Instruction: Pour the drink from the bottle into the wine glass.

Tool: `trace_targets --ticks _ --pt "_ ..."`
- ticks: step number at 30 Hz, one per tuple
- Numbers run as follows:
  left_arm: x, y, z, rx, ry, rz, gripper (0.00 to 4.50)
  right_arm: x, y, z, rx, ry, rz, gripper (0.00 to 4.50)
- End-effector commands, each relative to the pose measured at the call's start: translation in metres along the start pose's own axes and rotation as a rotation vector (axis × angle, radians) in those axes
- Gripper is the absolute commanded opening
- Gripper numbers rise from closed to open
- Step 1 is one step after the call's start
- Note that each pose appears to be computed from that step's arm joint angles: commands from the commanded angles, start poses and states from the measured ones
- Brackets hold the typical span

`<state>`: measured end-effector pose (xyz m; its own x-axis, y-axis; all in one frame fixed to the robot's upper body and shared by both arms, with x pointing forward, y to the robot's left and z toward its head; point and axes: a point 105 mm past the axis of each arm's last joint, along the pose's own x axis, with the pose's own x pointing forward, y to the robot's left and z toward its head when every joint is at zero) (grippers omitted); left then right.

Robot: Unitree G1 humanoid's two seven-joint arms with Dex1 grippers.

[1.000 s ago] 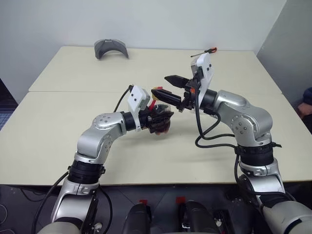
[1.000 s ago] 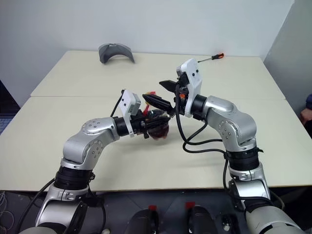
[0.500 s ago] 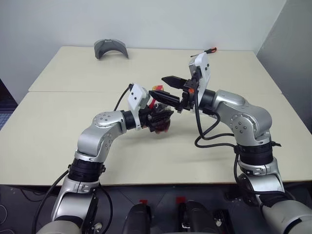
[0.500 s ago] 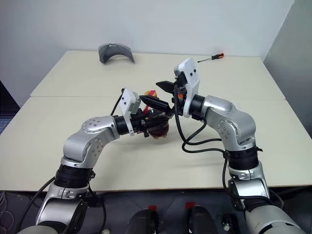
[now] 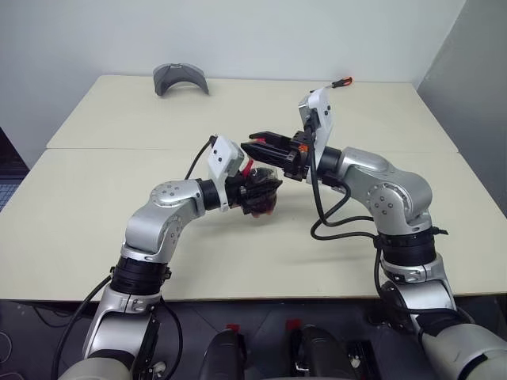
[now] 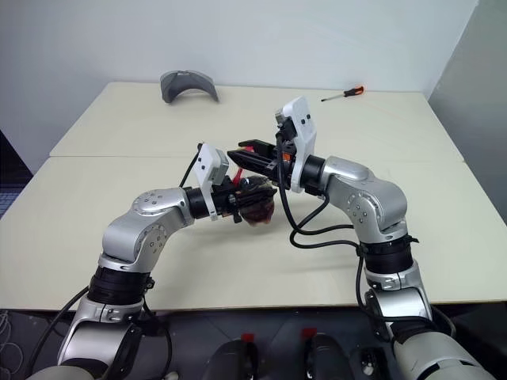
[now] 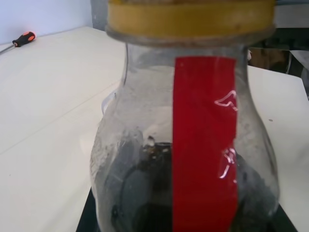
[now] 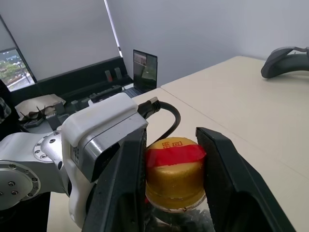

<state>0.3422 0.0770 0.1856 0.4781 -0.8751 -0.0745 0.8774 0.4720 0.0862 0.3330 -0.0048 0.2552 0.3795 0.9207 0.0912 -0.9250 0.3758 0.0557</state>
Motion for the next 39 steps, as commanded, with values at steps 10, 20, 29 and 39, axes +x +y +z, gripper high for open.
trace_targets --ticks 10,20,29,39 --pt "-0.011 -0.042 0.019 0.078 -0.052 -0.16 1.43 -0.01 0.038 0.029 -0.004 -0.089 0.314 1.26" --pt "-0.013 -0.069 0.021 0.042 -0.06 -0.233 1.43 -0.01 0.068 0.03 -0.027 -0.041 0.543 1.26" --pt "-0.014 -0.058 0.02 0.038 -0.055 -0.186 1.43 -0.012 0.057 0.026 -0.03 -0.038 0.46 3.26" --pt "-0.014 -0.029 0.022 -0.003 -0.077 -0.014 1.43 -0.024 0.051 0.032 -0.015 -0.083 0.294 4.46"
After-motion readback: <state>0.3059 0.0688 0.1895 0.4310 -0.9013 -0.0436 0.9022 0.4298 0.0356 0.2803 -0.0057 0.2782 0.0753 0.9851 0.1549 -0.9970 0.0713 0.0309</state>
